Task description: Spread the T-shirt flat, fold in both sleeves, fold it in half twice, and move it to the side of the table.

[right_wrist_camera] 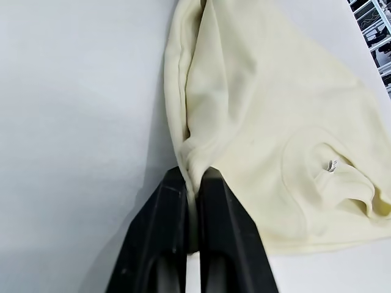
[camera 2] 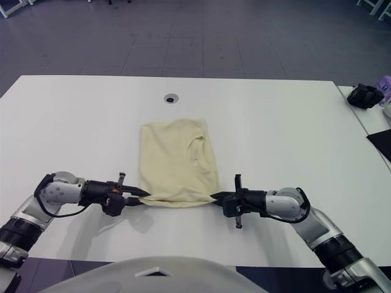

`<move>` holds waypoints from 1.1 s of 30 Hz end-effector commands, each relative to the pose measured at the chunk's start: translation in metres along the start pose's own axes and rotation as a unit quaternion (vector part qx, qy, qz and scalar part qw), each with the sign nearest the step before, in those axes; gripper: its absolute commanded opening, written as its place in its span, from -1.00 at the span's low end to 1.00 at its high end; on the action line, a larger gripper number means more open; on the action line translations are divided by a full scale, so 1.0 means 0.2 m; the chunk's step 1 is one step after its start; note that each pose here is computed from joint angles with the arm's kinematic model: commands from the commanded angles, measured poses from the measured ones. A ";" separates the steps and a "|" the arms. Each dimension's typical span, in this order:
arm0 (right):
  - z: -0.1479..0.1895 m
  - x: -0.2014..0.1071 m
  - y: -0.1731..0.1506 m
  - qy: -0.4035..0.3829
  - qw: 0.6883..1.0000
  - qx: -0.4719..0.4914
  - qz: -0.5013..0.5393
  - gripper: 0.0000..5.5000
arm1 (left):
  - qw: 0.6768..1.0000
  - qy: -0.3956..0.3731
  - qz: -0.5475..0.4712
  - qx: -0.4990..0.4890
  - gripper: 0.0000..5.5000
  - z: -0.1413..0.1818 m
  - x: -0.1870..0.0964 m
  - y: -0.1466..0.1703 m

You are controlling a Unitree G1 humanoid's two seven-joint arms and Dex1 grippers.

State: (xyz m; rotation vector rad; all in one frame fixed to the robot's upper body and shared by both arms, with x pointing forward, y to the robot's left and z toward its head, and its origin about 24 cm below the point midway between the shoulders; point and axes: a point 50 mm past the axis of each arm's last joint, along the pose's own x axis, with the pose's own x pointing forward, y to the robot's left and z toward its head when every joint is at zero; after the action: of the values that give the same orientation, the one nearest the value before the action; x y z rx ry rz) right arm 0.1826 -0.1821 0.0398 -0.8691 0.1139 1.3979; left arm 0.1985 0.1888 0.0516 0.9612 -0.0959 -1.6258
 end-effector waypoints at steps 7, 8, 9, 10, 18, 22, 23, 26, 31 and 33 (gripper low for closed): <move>0.17 -0.16 0.14 -0.003 0.985 0.135 0.104 -0.99 | 0.999 -0.010 -0.044 0.019 -0.97 0.08 -0.09 -0.01; 0.20 -0.18 0.14 -0.004 0.983 0.147 0.111 -0.99 | 0.999 -0.015 -0.043 0.013 -0.97 0.10 -0.10 0.00; 0.22 -0.19 0.14 -0.004 0.981 0.154 0.115 -0.99 | 0.999 -0.021 -0.041 0.004 -0.97 0.12 -0.12 -0.01; 0.23 -0.20 0.14 -0.004 0.979 0.162 0.122 -0.99 | 0.999 -0.027 -0.043 -0.009 -0.97 0.15 -0.13 -0.02; 0.42 -0.32 0.08 -0.052 0.939 0.290 0.175 -0.99 | 0.985 -0.088 -0.076 -0.129 -0.97 0.43 -0.19 -0.07; 0.47 -0.39 0.03 -0.080 0.916 0.339 0.200 -0.99 | 0.976 -0.100 -0.092 -0.169 -0.97 0.49 -0.21 -0.06; 0.48 -0.40 0.01 -0.088 0.912 0.347 0.202 -0.99 | 0.973 -0.100 -0.097 -0.184 -0.97 0.50 -0.22 -0.06; 0.48 -0.42 -0.06 -0.093 0.917 0.344 0.180 -0.99 | 0.975 -0.086 -0.072 -0.194 -0.97 0.47 -0.25 0.01; 0.37 -0.38 -0.28 -0.068 0.950 0.286 0.103 -0.99 | 0.973 -0.059 -0.037 -0.218 -0.97 0.34 -0.29 0.18; 0.32 -0.34 -0.34 -0.062 0.956 0.274 0.089 -0.99 | 0.969 -0.053 -0.050 -0.236 -0.97 0.28 -0.28 0.21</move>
State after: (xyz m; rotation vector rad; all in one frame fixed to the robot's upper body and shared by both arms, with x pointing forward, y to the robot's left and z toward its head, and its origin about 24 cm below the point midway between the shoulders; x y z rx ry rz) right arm 0.1839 -0.1953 0.1565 -0.2743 0.4928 1.5067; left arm 0.1823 0.1976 0.1457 0.5373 0.2073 -1.6837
